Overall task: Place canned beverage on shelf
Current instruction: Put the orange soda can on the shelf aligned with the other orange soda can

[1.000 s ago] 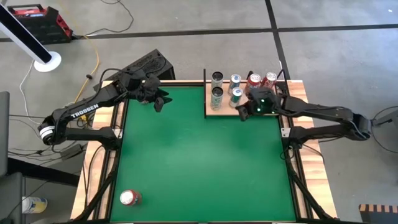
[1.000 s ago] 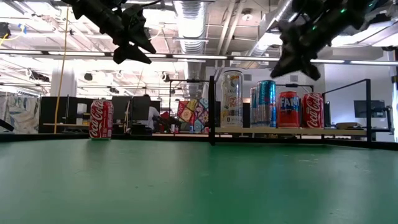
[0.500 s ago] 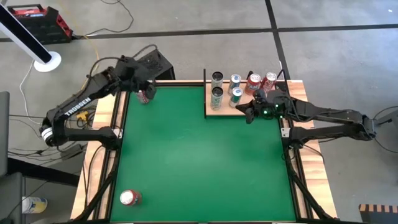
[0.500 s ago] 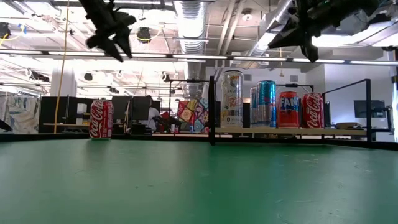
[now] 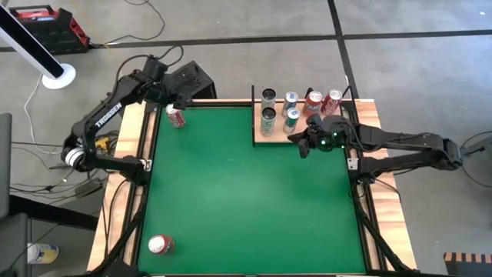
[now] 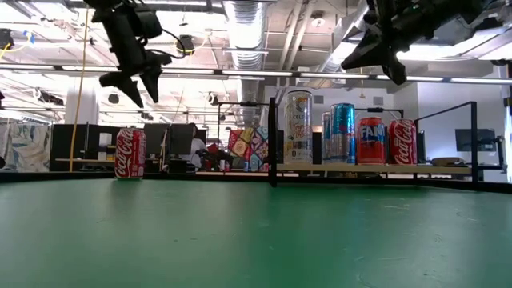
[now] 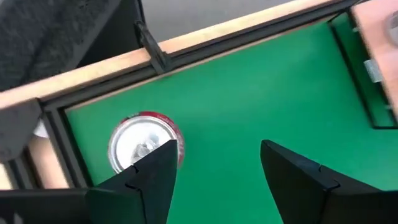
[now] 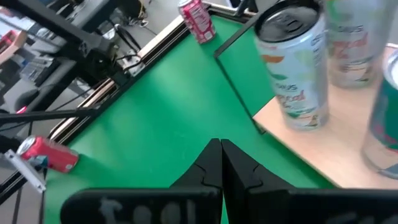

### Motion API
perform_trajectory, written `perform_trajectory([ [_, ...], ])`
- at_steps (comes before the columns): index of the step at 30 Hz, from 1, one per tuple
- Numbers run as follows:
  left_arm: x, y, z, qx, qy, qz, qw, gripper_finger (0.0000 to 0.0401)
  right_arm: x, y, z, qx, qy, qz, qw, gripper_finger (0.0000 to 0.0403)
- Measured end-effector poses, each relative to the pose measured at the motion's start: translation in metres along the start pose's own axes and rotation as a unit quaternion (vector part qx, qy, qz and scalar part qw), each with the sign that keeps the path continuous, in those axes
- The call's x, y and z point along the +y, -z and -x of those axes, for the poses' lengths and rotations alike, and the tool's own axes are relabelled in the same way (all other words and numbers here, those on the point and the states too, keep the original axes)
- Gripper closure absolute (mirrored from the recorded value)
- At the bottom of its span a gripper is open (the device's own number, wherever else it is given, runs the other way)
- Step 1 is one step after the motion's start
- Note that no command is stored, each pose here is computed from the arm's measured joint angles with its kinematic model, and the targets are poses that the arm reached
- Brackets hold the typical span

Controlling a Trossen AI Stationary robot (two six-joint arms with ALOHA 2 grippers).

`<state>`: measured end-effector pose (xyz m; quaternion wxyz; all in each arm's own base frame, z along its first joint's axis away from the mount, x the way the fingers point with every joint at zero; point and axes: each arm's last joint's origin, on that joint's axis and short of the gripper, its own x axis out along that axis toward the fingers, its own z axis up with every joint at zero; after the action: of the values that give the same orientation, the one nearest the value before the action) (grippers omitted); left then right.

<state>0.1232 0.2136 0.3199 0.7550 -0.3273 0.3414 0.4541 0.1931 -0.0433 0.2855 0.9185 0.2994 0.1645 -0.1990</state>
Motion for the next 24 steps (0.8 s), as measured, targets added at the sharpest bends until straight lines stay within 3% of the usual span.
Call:
perform_trajectory([
  [8,0.002,-0.002,-0.002,-0.016,-0.064,-0.029,0.997,0.0144,0.009,0.007,0.001,0.006,-0.01,0.006,1.0,0.0382],
  [11,0.004,0.002,-0.002,0.006,-0.063,-0.022,0.998,0.0124,0.012,0.008,0.002,0.005,-0.01,0.007,1.0,0.0382],
  [14,-0.002,0.009,0.001,0.049,0.028,-0.019,0.998,0.0113,0.012,0.009,0.002,0.007,-0.012,0.008,1.0,0.0382],
  [17,-0.022,0.019,0.015,0.059,0.129,-0.057,0.988,0.0111,0.012,0.009,0.002,0.007,-0.012,0.008,1.0,0.0382],
  [21,-0.064,0.047,0.05,0.069,0.261,-0.133,0.953,0.0111,0.011,0.007,0.001,0.003,-0.007,0.006,1.0,0.0382],
  [24,-0.101,0.079,0.081,0.091,0.345,-0.186,0.915,0.0111,0.007,0.005,0.001,-0.002,0.001,0.002,1.0,0.0382],
])
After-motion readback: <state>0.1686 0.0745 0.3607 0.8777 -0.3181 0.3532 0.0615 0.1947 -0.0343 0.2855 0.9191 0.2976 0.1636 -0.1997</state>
